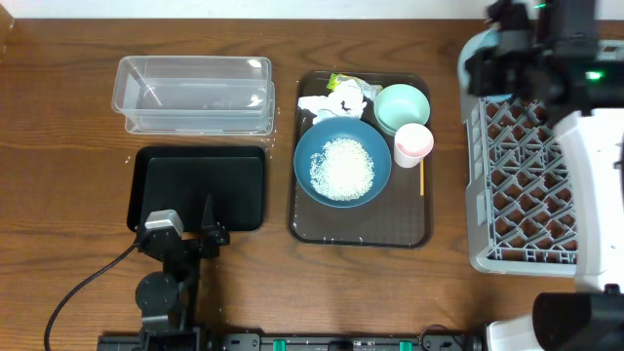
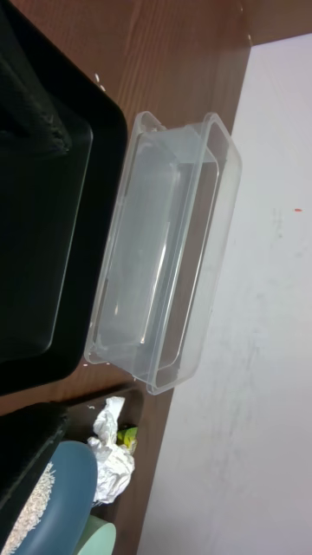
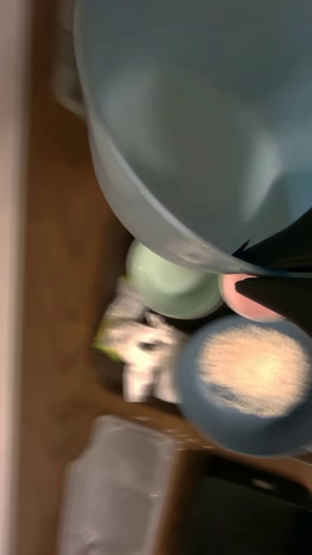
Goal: Sort waste into correct bins and load items into the dishwasher rack
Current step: 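Lift the light-blue bowl and carry it right to the rack, then lower the light-blue bowl upside down into the rack's back corner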
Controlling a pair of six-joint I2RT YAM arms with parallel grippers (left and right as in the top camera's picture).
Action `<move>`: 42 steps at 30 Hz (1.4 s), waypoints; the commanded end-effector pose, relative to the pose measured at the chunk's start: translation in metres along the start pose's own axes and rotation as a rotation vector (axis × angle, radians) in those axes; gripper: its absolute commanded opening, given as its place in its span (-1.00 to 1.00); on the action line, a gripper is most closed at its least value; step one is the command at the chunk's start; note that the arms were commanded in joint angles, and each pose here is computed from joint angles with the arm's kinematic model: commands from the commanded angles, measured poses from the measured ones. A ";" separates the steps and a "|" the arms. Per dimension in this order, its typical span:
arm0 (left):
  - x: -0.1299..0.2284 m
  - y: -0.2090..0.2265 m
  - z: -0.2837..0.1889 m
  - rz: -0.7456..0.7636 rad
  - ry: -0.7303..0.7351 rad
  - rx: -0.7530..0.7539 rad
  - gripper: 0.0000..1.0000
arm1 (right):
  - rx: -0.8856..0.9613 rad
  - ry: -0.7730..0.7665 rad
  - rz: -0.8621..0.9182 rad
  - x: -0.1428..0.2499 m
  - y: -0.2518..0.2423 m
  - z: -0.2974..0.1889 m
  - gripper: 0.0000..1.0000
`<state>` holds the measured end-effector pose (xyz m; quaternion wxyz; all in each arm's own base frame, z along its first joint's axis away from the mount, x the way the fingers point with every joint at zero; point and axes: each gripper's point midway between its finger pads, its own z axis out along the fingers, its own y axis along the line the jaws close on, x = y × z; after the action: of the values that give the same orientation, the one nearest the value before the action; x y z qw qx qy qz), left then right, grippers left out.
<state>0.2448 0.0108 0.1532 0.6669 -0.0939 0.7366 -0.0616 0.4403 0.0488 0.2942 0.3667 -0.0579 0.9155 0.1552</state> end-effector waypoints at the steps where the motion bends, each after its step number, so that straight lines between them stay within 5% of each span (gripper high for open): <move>1: 0.015 0.001 0.001 0.016 0.046 0.002 0.83 | -0.137 -0.133 -0.065 -0.029 -0.004 -0.024 -0.98; 10: 0.015 0.001 0.001 0.016 0.047 0.003 0.83 | -0.037 -0.286 -0.159 -0.058 -0.086 -0.027 -0.98; 21: 0.015 0.001 0.001 0.016 0.046 0.002 0.83 | -0.550 -0.425 -0.150 -0.046 -0.123 -0.004 -0.98; 34: 0.015 0.001 0.001 0.016 0.047 0.003 0.84 | -0.658 -0.371 0.295 -0.008 -0.221 0.033 -0.97; 42: 0.015 0.001 0.001 0.016 0.047 0.003 0.84 | -0.645 -0.367 0.291 -0.001 -0.224 0.034 -0.97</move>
<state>0.2448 0.0108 0.1532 0.6669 -0.0939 0.7366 -0.0616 0.5168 -0.1538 0.2099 0.4543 0.0091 0.7440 0.4899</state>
